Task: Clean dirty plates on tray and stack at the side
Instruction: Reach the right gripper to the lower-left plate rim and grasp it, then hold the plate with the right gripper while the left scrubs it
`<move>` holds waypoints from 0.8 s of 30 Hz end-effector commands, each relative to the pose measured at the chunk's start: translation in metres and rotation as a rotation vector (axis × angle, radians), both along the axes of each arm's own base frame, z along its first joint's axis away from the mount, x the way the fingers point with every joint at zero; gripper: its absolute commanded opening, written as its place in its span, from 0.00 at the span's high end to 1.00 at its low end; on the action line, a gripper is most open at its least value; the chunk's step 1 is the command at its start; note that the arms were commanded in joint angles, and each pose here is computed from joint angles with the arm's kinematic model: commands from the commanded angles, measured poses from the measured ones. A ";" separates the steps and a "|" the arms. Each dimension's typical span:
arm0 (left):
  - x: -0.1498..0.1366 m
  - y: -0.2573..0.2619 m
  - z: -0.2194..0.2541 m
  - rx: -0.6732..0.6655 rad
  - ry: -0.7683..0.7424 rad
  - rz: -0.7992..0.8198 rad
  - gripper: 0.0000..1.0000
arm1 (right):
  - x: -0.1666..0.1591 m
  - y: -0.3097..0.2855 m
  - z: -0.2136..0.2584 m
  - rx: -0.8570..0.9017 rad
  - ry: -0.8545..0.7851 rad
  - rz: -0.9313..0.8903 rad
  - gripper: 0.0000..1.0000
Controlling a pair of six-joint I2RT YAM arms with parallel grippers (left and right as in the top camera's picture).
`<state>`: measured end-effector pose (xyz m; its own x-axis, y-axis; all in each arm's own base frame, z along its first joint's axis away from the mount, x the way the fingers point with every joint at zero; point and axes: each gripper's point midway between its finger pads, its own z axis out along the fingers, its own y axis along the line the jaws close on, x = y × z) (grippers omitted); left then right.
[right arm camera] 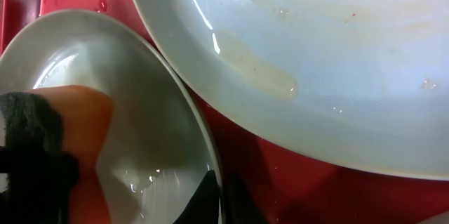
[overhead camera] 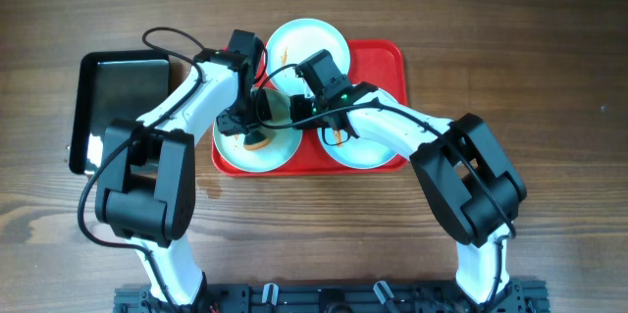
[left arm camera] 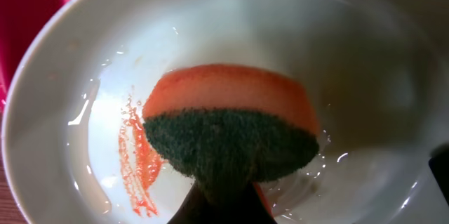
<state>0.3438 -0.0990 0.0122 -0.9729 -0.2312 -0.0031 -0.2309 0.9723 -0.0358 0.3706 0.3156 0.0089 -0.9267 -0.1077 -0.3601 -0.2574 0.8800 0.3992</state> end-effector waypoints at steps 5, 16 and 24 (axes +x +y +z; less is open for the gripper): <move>0.014 -0.030 0.009 -0.177 -0.038 -0.012 0.96 | -0.004 0.004 -0.009 -0.070 -0.022 0.018 0.96; 0.011 -0.049 0.010 -0.208 -0.042 -0.053 0.96 | -0.009 0.006 -0.011 -0.092 -0.029 0.028 0.96; -0.006 -0.027 -0.011 -0.077 -0.007 -0.053 0.96 | -0.010 0.004 -0.007 -0.113 -0.054 0.077 0.95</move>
<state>0.3494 -0.1402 0.0147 -0.9822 -0.1876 -0.0001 -0.1839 0.9631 -0.1965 0.3647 0.3167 0.0057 -0.9095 -0.1598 -0.3837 -0.2919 0.9027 0.3161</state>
